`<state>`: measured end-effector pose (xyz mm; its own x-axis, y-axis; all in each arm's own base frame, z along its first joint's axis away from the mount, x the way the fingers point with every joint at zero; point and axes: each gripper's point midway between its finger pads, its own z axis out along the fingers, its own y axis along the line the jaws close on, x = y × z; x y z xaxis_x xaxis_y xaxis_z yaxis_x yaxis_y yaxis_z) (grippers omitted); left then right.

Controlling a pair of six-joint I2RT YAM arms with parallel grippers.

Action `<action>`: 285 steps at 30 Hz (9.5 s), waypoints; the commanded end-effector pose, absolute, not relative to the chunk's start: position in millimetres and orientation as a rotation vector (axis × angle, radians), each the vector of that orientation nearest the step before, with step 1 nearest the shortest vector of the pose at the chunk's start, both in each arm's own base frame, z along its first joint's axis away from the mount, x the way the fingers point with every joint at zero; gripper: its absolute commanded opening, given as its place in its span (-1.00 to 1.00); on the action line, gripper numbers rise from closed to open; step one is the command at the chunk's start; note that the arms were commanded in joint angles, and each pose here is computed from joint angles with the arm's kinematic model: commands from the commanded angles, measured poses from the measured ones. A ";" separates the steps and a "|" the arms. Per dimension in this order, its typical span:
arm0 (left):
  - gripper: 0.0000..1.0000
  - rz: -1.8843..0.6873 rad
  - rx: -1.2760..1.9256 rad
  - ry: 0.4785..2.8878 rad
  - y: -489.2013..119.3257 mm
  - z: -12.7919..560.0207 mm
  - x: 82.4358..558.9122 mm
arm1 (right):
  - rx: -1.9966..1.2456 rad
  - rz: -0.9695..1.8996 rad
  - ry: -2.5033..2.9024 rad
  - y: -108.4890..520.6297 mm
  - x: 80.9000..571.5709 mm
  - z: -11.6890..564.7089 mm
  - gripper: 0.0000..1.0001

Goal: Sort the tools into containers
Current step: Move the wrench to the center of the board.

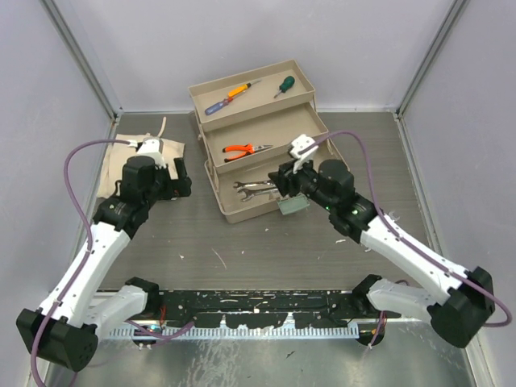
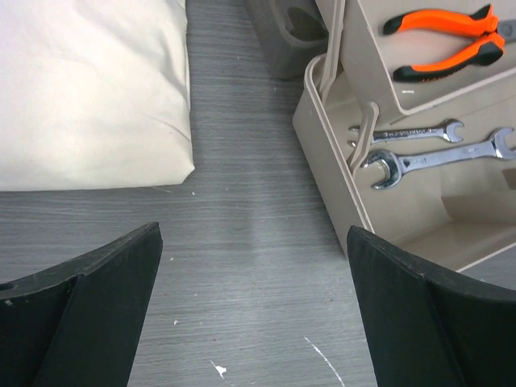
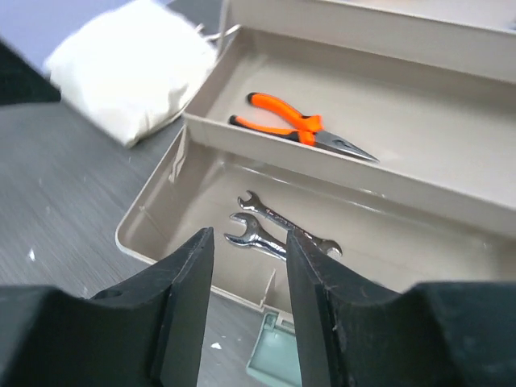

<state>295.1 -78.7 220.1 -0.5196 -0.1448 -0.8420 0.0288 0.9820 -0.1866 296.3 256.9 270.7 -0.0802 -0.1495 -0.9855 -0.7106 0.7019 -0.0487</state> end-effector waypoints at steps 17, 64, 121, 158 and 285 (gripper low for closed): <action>0.96 -0.278 -0.193 2.126 -87.9 262.5 312.6 | 0.443 -0.127 1.883 49.8 293.7 242.9 0.48; 0.96 -0.571 -0.067 2.100 -139.8 252.9 330.0 | 1.386 -0.015 2.130 -91.8 270.9 15.2 0.26; 0.96 -0.431 -0.150 2.093 -111.7 224.2 316.7 | 0.563 0.017 2.679 70.5 229.8 -3.5 -0.64; 0.96 -0.186 -0.277 2.071 -60.7 243.9 311.7 | -1.027 0.248 2.575 259.8 148.1 14.6 -0.66; 0.96 -0.546 -0.759 2.243 -64.0 159.9 299.1 | -0.952 0.329 2.458 267.4 139.6 38.1 0.24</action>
<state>285.7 -62.9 144.4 -0.6321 -0.6271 -0.4552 -0.3833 0.7635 -0.5197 126.9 251.9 30.7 -0.6664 -0.5547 -0.4982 -0.6712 0.7373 0.0767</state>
